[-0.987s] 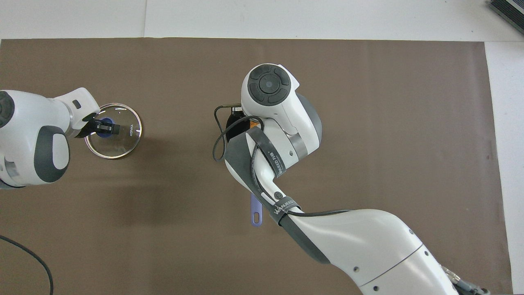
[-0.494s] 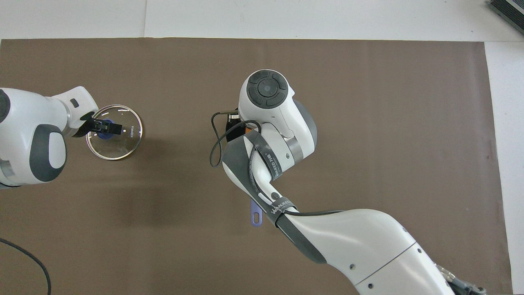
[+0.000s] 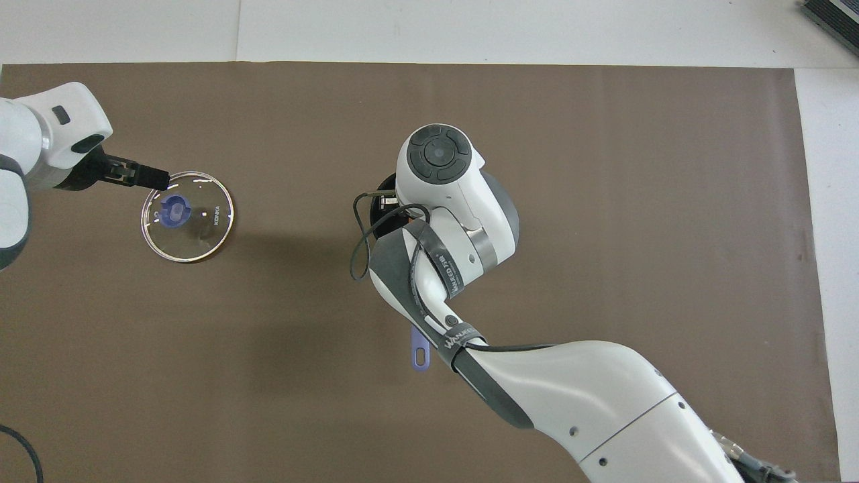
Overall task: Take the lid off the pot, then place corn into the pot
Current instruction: 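Release the corn into the pot while the left gripper opens off the lid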
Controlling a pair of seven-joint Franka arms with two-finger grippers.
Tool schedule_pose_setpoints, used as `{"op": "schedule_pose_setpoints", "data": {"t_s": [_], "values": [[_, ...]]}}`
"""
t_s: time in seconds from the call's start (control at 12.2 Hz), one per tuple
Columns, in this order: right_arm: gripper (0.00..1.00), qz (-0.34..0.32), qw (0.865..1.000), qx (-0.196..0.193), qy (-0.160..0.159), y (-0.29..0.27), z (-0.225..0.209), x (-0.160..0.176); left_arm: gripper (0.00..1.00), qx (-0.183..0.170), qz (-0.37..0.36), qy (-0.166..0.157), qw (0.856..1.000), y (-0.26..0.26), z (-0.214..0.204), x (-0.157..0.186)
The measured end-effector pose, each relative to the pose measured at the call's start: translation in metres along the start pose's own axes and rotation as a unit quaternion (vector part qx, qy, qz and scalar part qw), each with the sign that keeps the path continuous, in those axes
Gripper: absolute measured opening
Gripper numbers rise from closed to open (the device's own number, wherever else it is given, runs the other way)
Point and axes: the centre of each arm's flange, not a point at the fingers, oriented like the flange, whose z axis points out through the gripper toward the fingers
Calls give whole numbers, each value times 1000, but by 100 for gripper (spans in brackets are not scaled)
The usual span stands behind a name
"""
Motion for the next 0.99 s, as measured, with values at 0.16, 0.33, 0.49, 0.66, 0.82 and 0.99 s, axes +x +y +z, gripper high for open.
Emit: {"op": "schedule_pose_setpoints", "data": {"t_s": [0.16,0.33,0.49,0.66,0.82,0.99], "values": [[76,0,1000,5,5,-2,-9,0,100,-2,-1,-16,1000,4,-48,-12],[99,4,1000,12,19,0,-31,3,100,-3,-2,-31,1000,6,-87,-23],[100,16,999,23,43,10,-69,10,100,-7,-3,-59,998,7,-92,-30],[100,41,997,29,66,44,-119,25,100,-9,-5,-66,998,6,-91,-32],[100,68,995,22,64,90,-163,34,100,-7,-4,-58,998,7,-99,-31],[100,74,996,11,54,138,-203,36,100,-5,-3,-52,999,9,-105,-33]]}}
